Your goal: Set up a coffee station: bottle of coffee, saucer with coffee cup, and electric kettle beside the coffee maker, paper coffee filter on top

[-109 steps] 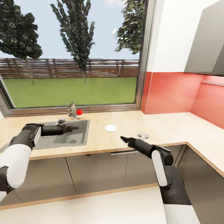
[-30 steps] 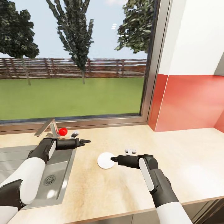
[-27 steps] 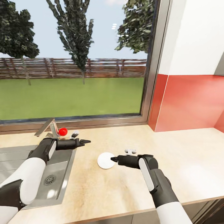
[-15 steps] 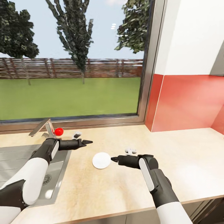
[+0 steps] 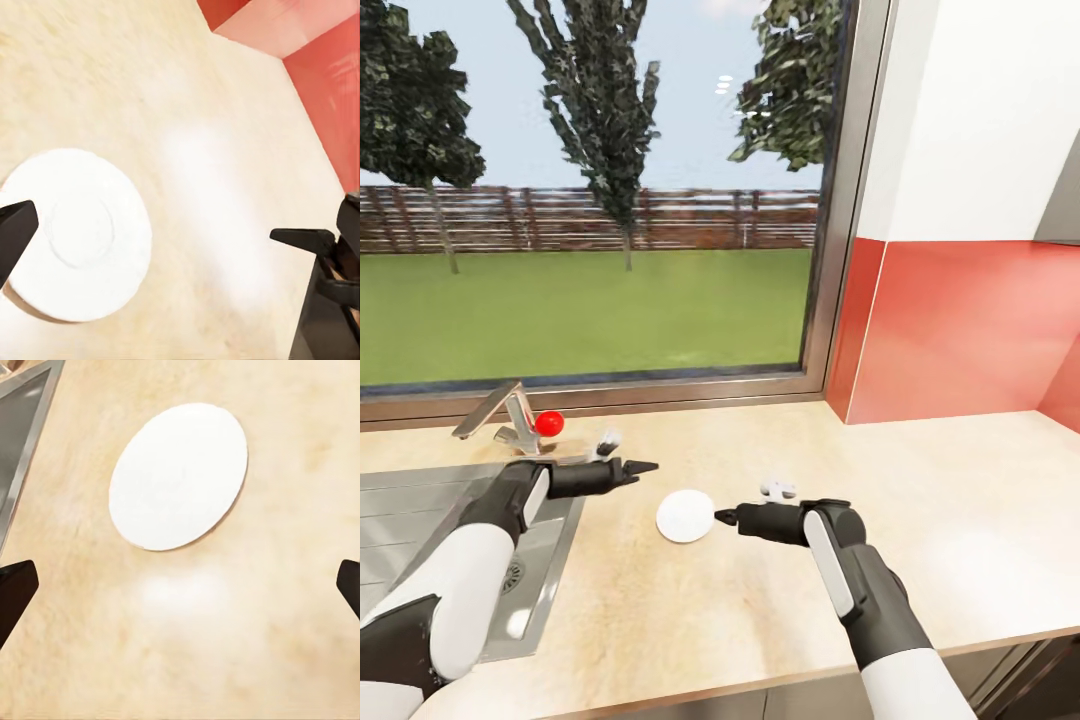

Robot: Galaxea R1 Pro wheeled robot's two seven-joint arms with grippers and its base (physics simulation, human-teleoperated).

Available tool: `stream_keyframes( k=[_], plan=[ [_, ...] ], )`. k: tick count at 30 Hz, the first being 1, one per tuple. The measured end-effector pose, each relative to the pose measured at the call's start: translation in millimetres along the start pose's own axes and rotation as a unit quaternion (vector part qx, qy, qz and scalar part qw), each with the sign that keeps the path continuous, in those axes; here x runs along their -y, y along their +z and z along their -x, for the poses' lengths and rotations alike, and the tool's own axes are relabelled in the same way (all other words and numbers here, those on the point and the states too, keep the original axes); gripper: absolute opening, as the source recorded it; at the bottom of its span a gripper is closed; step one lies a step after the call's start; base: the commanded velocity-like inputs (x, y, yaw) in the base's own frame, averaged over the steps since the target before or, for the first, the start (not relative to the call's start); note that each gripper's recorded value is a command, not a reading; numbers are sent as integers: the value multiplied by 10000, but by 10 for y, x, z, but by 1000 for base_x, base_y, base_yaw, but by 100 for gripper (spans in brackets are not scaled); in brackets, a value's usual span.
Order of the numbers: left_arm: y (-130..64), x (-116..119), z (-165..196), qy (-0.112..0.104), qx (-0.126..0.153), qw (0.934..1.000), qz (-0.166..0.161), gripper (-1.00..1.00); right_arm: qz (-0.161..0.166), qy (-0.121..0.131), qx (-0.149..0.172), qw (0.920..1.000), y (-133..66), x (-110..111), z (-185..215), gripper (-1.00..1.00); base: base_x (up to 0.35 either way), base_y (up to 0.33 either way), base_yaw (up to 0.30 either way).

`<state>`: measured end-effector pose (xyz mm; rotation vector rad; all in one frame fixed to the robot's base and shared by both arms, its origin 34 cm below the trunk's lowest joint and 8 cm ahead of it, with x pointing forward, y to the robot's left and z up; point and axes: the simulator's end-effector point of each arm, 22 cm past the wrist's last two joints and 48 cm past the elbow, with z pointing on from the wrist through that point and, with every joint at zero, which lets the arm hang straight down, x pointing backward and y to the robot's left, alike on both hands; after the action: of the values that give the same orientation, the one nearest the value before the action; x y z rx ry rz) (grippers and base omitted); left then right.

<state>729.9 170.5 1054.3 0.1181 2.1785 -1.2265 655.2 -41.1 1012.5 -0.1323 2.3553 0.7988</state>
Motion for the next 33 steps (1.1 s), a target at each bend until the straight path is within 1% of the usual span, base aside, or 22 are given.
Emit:
stream_keyframes(
  k=[1, 3, 6, 9, 13, 16, 33],
  plan=[
    [9, -34, -100, -132, 35, 9999, -61, 100, 2, 26, -54, 10000, 25, 6, -42, 100, 0, 0, 0],
    [16, -93, -202, -179, 118, 9997, -84, 100, 5, 70, -158, 9999, 69, 20, -123, 100, 0, 0, 0],
    [17, -144, -211, -91, 232, 9997, -30, 100, 18, 102, -232, 9997, 101, 22, -181, 100, 0, 0, 0],
    [32, -144, -213, -73, 256, 9996, -24, 100, 17, 122, -258, 9996, 110, 32, -202, 100, 0, 0, 0],
    [52, -135, -220, -57, 262, 9996, -28, 100, 14, 207, -422, 9989, 172, 69, -335, 100, 1, 0, 0],
    [52, -129, -220, -55, 267, 9996, -31, 100, 15, 236, -473, 9986, 187, 78, -379, 100, 123, 0, 0],
    [58, -128, -222, -64, 272, 9996, -38, 100, 19, 243, -487, 9985, 193, 82, -389, 100, 86, 0, 0]
  ],
)
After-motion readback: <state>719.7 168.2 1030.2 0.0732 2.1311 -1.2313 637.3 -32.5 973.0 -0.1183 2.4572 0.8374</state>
